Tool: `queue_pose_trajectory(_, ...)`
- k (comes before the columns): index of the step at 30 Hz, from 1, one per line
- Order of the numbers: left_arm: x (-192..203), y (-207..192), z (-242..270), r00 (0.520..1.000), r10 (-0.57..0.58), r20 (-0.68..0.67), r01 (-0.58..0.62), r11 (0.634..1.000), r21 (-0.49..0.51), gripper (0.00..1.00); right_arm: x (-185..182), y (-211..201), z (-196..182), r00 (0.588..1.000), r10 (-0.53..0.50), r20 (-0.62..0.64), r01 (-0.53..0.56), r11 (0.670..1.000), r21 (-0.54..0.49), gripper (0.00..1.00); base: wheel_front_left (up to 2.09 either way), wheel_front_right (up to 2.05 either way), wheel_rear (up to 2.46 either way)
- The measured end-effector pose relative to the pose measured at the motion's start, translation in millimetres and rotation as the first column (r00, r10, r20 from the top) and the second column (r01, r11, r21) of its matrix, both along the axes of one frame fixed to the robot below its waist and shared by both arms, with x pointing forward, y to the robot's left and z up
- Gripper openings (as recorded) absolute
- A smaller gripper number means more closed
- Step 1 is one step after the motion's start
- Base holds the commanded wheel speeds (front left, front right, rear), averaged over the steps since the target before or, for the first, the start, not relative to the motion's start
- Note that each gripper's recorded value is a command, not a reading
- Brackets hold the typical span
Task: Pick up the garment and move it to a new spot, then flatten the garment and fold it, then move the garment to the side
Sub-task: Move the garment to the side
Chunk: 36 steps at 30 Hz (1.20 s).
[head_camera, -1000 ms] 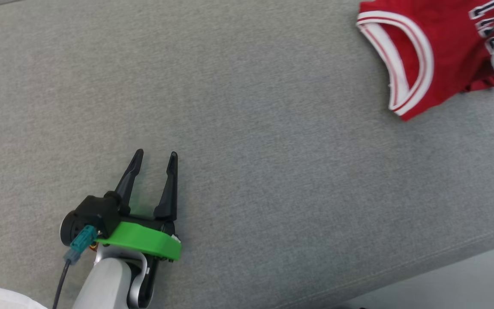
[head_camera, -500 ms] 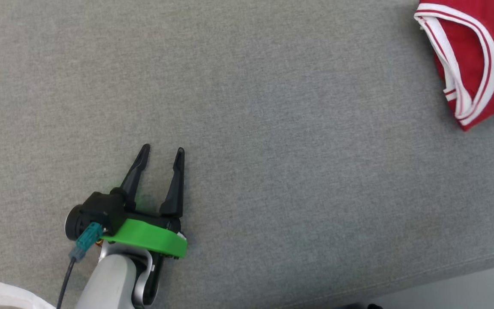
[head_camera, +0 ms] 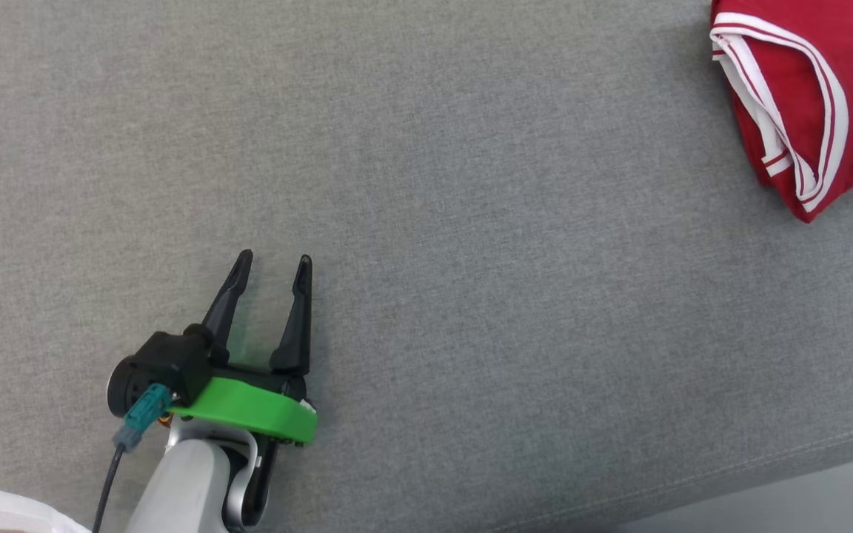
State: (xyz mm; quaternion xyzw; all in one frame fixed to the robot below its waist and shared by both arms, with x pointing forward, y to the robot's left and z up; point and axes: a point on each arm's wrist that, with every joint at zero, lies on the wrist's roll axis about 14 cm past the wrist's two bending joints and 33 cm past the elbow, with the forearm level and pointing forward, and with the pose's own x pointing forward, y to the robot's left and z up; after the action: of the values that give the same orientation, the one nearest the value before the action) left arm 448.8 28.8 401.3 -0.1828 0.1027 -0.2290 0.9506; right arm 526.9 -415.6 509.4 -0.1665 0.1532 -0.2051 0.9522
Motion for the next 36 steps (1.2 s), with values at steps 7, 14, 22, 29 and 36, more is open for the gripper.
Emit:
queue_pose_trajectory(7, 4.0, 18.0, 24.9, 0.997, 0.059, 0.058, -0.059, 0.998, 0.002, 1.00, 18.6, 47.5, 35.2, 0.979, 0.143, 0.146, -0.143, 0.990, -0.011, 1.00, 0.00, 0.00, 0.00)
queue_pose_trajectory(14, -0.6, 53.5, 49.2, 0.980, 0.168, 0.105, -0.170, 0.985, 0.006, 1.00, 26.0, 107.0, 63.1, 0.920, 0.250, 0.301, -0.273, 0.962, 0.035, 1.00, 0.00, 0.00, 0.00)
queue_pose_trajectory(22, -21.9, 102.1, 66.0, 0.941, 0.312, 0.129, -0.316, 0.949, 0.008, 1.00, 14.1, 172.6, 67.5, 0.856, 0.332, 0.396, -0.393, 0.916, 0.084, 1.00, 0.00, 0.00, 0.00)
queue_pose_trajectory(29, -50.0, 132.0, 68.9, 0.908, 0.400, 0.123, -0.404, 0.915, 0.013, 1.00, -18.8, 210.4, 55.8, 0.814, 0.375, 0.444, -0.464, 0.880, 0.107, 1.00, 0.00, 0.00, 0.00)
queue_pose_trajectory(36, -76.3, 146.6, 66.3, 0.890, 0.442, 0.112, -0.447, 0.894, 0.025, 1.00, -63.2, 239.1, 30.6, 0.787, 0.391, 0.477, -0.531, 0.823, 0.201, 1.00, 0.00, 0.00, 0.00)
